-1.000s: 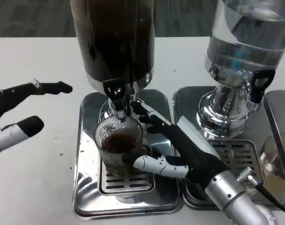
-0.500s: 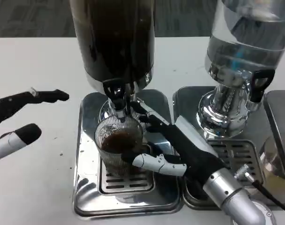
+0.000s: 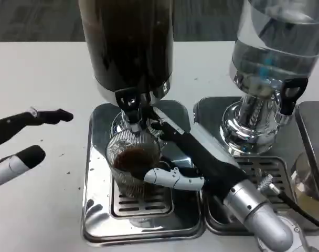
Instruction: Grasp the cup under the faucet to collect the drink, then remove the cup.
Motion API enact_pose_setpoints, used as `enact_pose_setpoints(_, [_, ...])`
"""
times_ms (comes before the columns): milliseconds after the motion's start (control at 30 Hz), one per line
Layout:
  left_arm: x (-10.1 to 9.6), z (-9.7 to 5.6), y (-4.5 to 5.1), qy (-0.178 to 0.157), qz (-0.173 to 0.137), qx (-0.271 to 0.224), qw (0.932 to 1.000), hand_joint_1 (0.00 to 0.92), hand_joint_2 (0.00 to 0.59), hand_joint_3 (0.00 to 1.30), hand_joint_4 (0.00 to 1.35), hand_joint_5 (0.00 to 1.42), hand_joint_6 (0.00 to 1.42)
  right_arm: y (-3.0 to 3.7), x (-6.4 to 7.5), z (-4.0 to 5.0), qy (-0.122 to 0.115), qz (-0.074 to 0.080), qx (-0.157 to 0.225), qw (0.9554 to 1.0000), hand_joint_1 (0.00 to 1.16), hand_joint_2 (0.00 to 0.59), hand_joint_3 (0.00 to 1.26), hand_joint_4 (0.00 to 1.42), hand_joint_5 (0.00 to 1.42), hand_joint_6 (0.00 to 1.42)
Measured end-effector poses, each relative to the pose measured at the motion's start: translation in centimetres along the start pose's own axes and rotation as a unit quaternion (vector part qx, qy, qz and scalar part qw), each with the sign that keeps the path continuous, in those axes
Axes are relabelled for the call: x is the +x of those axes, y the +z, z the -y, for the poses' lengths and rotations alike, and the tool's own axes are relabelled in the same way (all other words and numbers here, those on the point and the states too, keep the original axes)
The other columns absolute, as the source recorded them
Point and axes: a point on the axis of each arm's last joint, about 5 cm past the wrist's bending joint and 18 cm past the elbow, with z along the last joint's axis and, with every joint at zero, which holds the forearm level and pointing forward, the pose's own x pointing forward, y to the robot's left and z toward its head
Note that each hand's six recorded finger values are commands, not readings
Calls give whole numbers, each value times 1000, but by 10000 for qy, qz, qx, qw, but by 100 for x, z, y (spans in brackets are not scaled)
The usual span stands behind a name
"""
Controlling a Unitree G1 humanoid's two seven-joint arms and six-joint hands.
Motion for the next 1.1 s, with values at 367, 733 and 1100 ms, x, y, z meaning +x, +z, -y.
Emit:
enact_pose_setpoints(367, [-51, 42, -16, -77, -180, 57, 9998, 0, 94, 177, 38, 79, 101, -19, 16, -21, 168, -43, -31, 9998, 275, 46, 0, 0, 17, 114])
enact_pose_setpoints(733, [-218, 153, -106, 154, -394, 546, 9976, 0, 52, 9, 0, 0, 21, -22, 33, -23, 191, -53, -46, 9998, 308, 44, 0, 0, 15, 114])
enact_pose_setpoints(1100, [-341, 247, -210, 384, -423, 779, 9953, 0, 60, 15, 0, 0, 19, -45, 63, -51, 198, -27, -56, 9998, 330, 37, 0, 0, 15, 114])
